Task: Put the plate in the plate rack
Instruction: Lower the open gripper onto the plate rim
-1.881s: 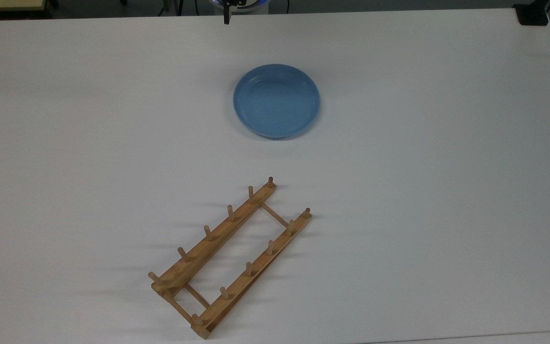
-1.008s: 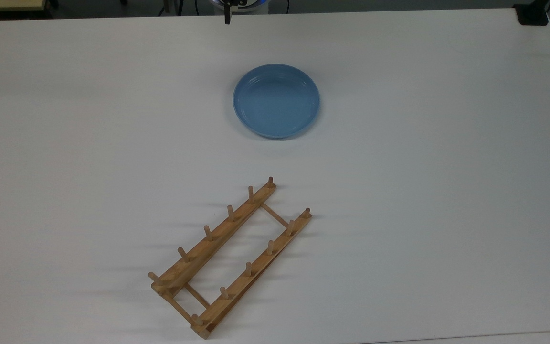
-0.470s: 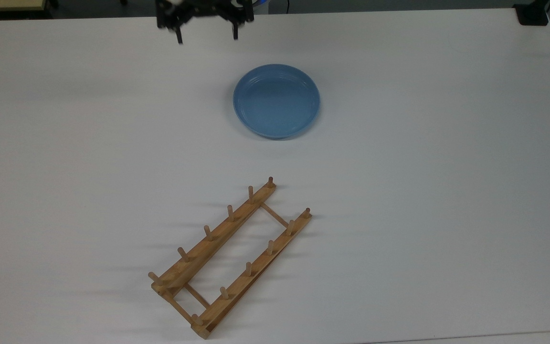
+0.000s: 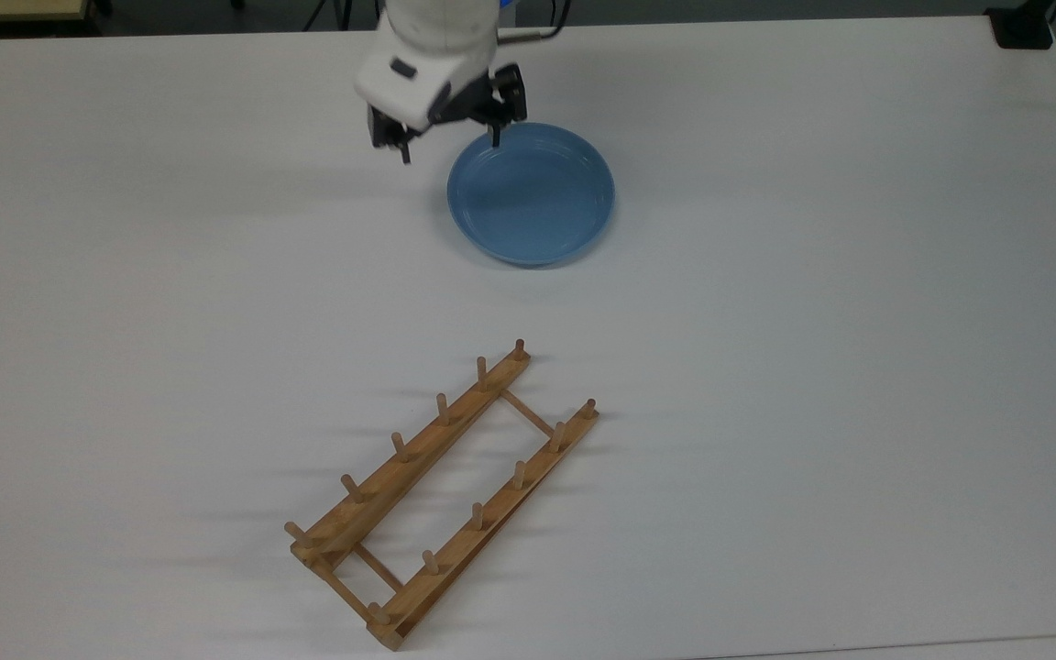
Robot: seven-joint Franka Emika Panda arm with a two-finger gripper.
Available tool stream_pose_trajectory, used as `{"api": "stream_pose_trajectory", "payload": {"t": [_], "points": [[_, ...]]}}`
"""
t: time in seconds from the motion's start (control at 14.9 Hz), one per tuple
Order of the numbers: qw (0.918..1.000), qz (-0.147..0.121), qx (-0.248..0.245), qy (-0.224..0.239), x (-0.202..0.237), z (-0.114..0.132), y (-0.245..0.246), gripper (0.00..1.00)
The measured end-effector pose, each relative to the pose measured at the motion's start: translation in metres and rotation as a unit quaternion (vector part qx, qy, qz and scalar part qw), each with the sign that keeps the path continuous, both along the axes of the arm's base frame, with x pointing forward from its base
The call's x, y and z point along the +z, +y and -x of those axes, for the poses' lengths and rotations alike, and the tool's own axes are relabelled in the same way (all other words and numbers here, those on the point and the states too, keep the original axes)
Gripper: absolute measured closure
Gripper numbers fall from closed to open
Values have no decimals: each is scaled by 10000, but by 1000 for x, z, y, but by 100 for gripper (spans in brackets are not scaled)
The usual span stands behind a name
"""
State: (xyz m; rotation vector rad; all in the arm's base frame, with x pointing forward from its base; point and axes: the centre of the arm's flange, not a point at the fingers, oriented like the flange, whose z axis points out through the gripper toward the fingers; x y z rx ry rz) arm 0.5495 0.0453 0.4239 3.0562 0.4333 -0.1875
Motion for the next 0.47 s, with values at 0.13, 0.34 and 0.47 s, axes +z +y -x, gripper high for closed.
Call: {"api": "stream_pose_trajectory", "payload": {"t": [0.13,0.34,0.47], "points": [[9999,4,27,104,-31,-4,2,3],[9997,12,35,221,-62,-11,3,18],[9995,20,41,311,-73,-11,4,41]]}}
